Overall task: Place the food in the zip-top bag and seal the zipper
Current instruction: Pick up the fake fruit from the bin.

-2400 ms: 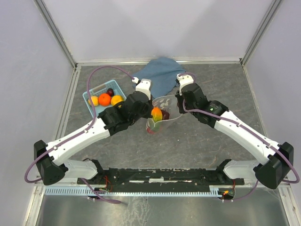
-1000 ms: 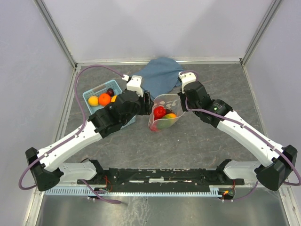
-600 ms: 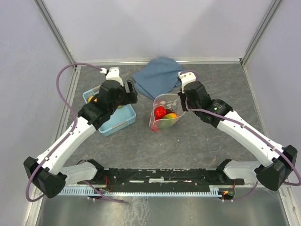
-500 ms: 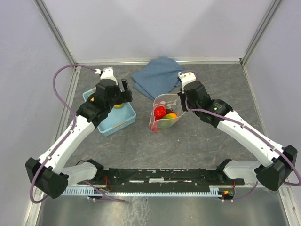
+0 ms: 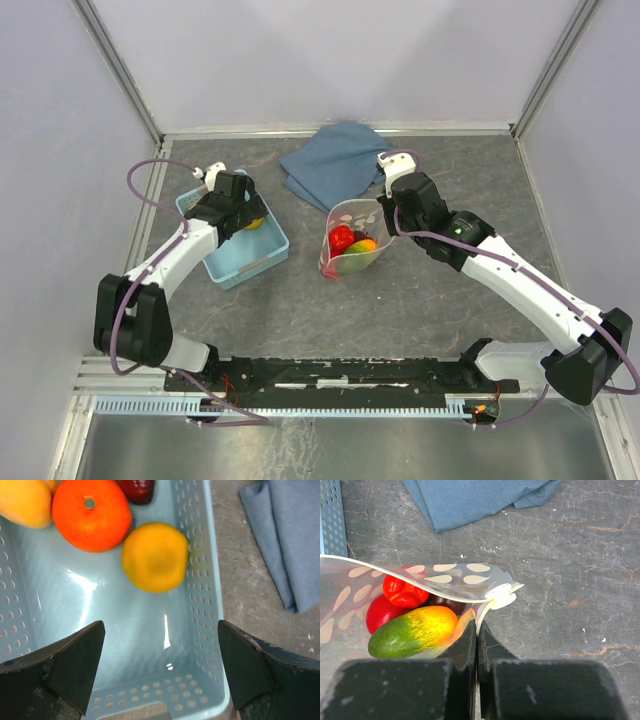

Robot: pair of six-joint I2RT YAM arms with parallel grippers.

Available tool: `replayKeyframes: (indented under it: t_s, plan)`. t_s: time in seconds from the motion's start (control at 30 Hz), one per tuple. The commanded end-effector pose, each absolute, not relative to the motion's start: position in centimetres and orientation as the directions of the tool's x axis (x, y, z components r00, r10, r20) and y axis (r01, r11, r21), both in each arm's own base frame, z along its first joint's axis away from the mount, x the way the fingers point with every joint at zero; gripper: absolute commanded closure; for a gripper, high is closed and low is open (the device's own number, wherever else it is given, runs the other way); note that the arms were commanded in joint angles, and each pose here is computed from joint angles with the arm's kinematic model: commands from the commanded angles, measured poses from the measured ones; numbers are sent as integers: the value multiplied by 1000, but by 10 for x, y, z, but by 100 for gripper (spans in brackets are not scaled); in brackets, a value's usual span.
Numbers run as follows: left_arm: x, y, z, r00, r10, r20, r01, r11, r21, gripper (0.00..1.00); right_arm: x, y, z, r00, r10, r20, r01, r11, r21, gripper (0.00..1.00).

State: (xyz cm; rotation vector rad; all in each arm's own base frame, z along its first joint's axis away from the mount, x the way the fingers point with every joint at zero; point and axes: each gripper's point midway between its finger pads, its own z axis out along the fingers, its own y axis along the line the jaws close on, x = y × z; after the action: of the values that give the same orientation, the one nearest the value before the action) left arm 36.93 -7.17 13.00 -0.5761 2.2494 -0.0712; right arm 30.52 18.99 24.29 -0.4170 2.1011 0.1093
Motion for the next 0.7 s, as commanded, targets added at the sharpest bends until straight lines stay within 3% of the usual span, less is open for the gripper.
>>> replayKeyframes:
  t_s: [0.0, 0.67]
  plan:
    - [400, -62, 131, -459, -529, -714, -468, 827, -312, 1, 311, 188, 269, -414, -210, -886, -319, 945, -75, 98]
    - [447, -64, 66, -588, -481, -650, -420, 868, -263, 3, 311, 191, 261, -422, -218, -880, -335, 940, -72, 98]
